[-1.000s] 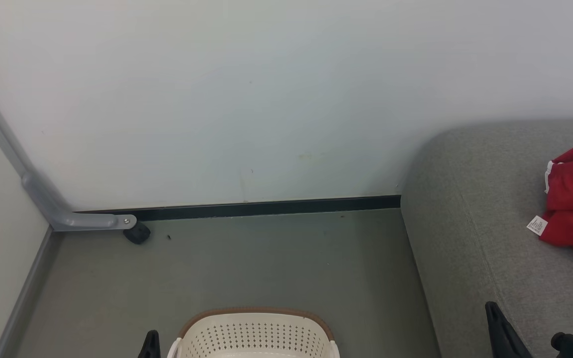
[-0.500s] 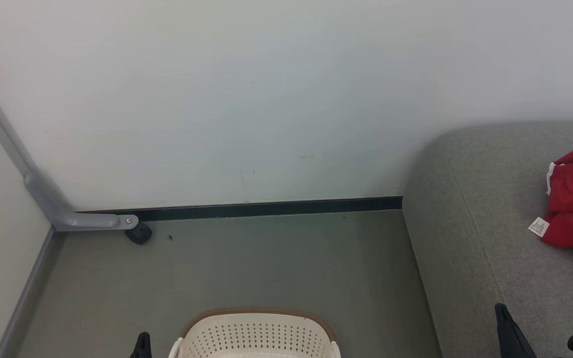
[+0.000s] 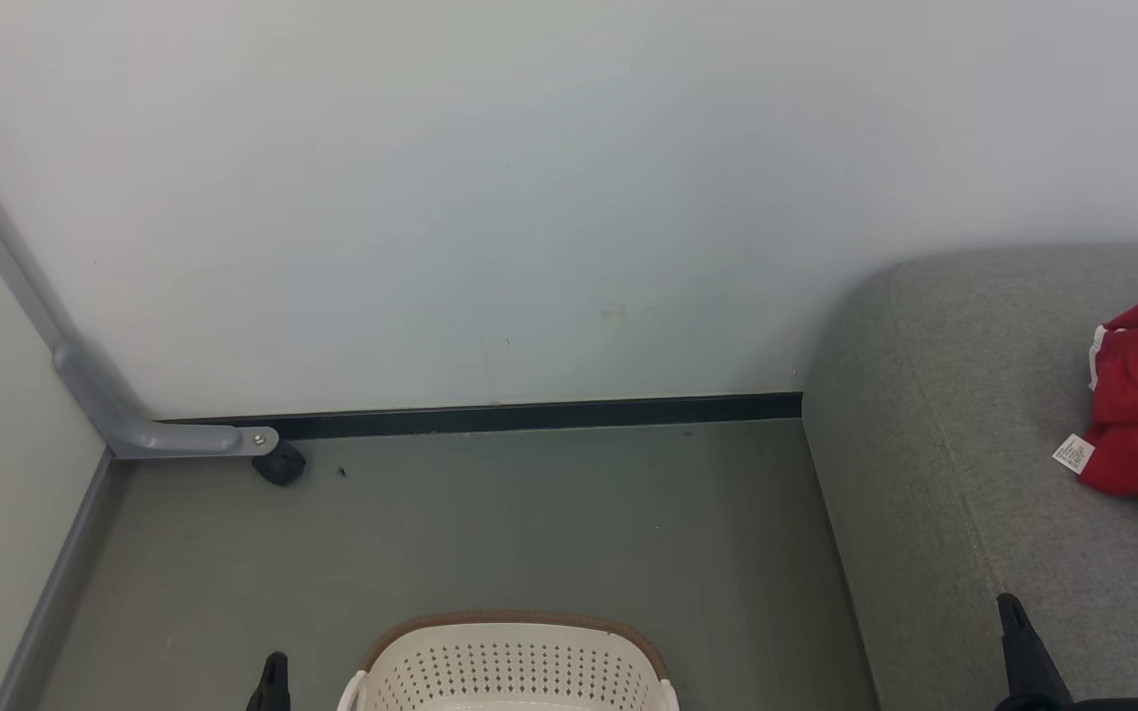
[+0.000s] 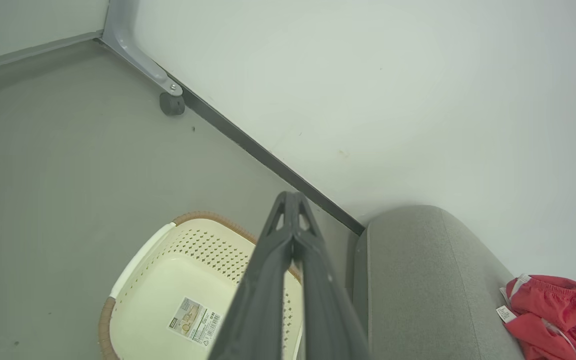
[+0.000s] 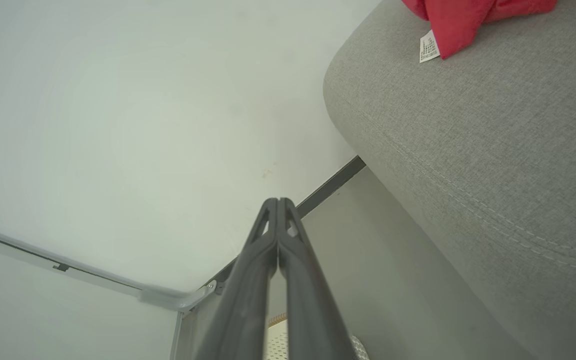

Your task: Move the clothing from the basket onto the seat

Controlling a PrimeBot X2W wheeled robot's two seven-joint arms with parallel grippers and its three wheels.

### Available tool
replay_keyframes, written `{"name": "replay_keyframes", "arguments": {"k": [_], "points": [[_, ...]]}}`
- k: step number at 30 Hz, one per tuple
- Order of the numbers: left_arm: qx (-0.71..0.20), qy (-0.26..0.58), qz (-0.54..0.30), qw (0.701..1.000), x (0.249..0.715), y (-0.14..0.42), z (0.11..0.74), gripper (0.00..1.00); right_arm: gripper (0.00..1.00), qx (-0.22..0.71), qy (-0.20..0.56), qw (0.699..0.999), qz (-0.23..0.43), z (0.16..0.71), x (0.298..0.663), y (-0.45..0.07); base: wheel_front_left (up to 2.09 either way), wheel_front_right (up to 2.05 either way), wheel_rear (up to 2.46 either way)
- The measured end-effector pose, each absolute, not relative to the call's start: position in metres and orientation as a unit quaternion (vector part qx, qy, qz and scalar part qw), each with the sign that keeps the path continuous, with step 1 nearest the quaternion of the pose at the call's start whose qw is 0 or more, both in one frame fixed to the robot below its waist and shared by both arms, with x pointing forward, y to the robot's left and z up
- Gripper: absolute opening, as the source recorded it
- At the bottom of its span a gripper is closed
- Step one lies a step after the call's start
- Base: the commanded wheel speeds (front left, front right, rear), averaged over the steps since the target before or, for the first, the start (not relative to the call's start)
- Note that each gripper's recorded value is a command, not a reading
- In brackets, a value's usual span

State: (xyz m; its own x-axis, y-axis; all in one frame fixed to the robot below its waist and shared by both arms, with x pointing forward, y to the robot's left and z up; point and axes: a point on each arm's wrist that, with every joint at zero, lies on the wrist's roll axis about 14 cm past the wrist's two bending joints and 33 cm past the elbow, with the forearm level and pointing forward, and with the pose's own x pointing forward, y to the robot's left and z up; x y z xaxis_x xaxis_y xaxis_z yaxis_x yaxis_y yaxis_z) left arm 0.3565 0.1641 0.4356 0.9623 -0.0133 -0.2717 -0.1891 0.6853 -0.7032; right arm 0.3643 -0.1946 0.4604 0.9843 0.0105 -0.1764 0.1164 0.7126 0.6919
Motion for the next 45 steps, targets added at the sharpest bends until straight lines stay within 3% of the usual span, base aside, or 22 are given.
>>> {"name": "replay_keyframes", "arguments": {"k": [24,45], "points": [[-0.542,0.109,0.050,0.832,0.364,0.174,0.447,0.00,0.00,0.534,0.071,0.841,-0.048,0.464,0.371,-0.200,0.00,0.00,0.00],[-0.661,0.069,0.037,0.747,0.373,0.184,0.465,0.00,0.00,0.659,0.043,0.750,-0.047,0.473,0.376,-0.204,0.00,0.00,0.00]]}}
